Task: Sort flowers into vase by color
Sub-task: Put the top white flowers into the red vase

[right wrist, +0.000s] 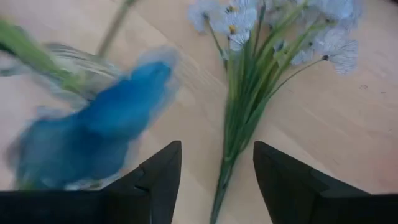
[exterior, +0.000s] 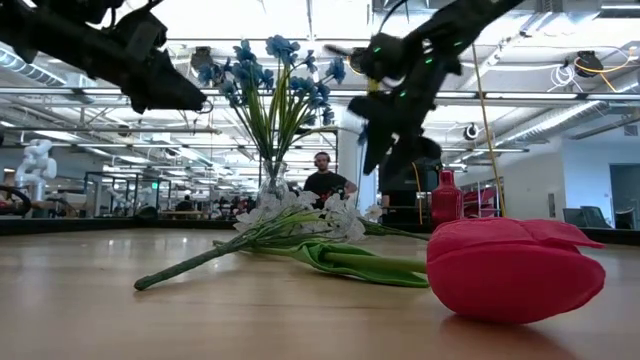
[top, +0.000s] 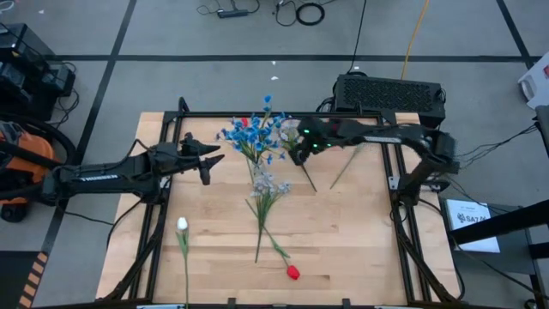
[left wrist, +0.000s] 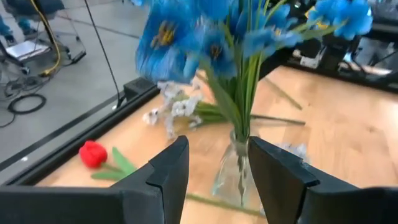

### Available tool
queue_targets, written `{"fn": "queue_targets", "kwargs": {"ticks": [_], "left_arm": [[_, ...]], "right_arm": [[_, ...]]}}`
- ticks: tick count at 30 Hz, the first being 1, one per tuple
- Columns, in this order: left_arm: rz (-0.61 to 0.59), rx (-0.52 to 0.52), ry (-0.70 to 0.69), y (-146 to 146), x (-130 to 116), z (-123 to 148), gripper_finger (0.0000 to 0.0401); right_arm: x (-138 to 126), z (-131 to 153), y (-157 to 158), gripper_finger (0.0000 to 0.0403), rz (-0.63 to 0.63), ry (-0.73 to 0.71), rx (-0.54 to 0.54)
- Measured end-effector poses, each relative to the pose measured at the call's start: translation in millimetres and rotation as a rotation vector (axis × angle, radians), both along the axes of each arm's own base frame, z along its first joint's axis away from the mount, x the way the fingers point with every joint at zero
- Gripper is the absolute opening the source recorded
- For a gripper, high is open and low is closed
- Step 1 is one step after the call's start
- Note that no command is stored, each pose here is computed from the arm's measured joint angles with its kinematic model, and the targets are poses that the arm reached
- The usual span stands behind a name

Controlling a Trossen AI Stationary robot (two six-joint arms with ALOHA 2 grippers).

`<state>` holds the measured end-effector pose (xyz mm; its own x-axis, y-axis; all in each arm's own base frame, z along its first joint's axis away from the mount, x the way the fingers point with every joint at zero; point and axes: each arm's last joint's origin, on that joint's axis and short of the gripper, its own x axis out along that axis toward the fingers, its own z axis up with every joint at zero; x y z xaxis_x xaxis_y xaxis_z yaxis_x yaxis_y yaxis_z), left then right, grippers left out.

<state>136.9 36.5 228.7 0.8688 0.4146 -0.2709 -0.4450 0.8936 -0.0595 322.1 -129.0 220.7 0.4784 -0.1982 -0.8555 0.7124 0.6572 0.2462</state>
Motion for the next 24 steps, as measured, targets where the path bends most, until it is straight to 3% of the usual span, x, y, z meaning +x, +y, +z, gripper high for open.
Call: {"fn": "queue_targets", "kwargs": {"ticks": [7,18,21,24], "left_arm": [[0.035,-0.05,0.061,0,-3,-7,0.0171],[0.048,-0.08,0.06,0,-3,-9,0.0171],[0.048,-0.08,0.06,0,-3,-9,0.0171],[0.048,-0.08,0.059,0,-3,-8,0.0171]], "right_arm": [[31,-27,-15,0.0183,0.031,0.133,0.034],[35,-82,-29,0.0177,-0.041,0.286,0.094],[34,-86,-28,0.0141,-0.027,0.322,0.103],[33,-85,-23,0.0071,-0.002,0.34,0.102]]}}
